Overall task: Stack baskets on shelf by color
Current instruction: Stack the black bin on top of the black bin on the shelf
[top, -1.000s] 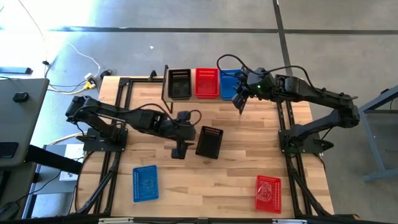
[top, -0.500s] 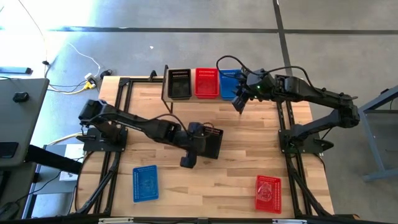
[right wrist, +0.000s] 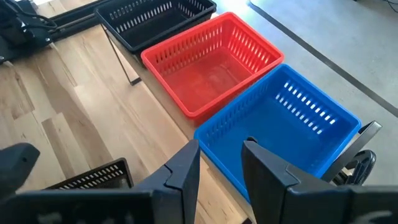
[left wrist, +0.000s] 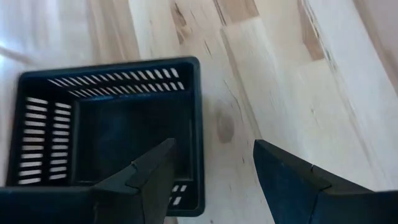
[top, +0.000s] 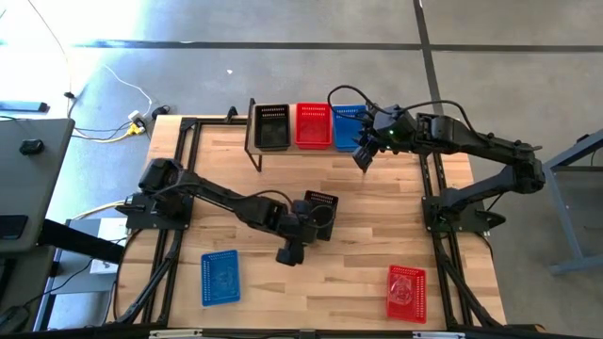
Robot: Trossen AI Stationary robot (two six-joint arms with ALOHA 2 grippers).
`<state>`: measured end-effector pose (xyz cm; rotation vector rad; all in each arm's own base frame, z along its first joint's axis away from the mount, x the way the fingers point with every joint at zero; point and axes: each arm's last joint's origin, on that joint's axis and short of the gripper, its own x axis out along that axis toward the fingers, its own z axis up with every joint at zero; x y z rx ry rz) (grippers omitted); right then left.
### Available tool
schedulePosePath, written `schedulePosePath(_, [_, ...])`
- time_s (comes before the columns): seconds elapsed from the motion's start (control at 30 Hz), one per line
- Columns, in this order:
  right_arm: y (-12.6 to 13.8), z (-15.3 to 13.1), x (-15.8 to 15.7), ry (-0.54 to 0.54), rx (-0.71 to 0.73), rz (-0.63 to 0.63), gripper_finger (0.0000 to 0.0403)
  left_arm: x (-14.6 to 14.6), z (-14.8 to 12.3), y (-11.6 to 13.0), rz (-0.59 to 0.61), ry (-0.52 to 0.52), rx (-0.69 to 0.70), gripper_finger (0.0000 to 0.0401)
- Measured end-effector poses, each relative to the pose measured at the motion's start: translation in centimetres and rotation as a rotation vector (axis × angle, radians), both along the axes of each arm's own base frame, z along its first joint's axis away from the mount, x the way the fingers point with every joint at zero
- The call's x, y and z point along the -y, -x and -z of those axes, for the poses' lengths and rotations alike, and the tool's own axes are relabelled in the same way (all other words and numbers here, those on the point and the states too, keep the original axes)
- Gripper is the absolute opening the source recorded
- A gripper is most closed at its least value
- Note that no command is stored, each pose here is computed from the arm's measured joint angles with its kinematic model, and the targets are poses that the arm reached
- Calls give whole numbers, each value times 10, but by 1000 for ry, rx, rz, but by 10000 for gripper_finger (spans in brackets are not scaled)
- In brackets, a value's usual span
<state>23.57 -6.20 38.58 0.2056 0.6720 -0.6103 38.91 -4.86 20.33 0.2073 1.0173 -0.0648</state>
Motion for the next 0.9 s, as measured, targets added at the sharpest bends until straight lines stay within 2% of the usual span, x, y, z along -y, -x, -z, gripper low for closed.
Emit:
schedulePosePath(0.27, [0, 0, 0, -14, 4, 2, 105, 0, 25, -6, -4, -14, -67, 204])
schedulePosePath(0.43, [0, 1, -1, -35, 3, -7, 105, -1, 31, -7, -20, -32, -79, 194])
schedulePosePath(0.9, [1, 1, -1, -54, 6, -7, 105, -9, 47, -8, -30, -36, -151, 23])
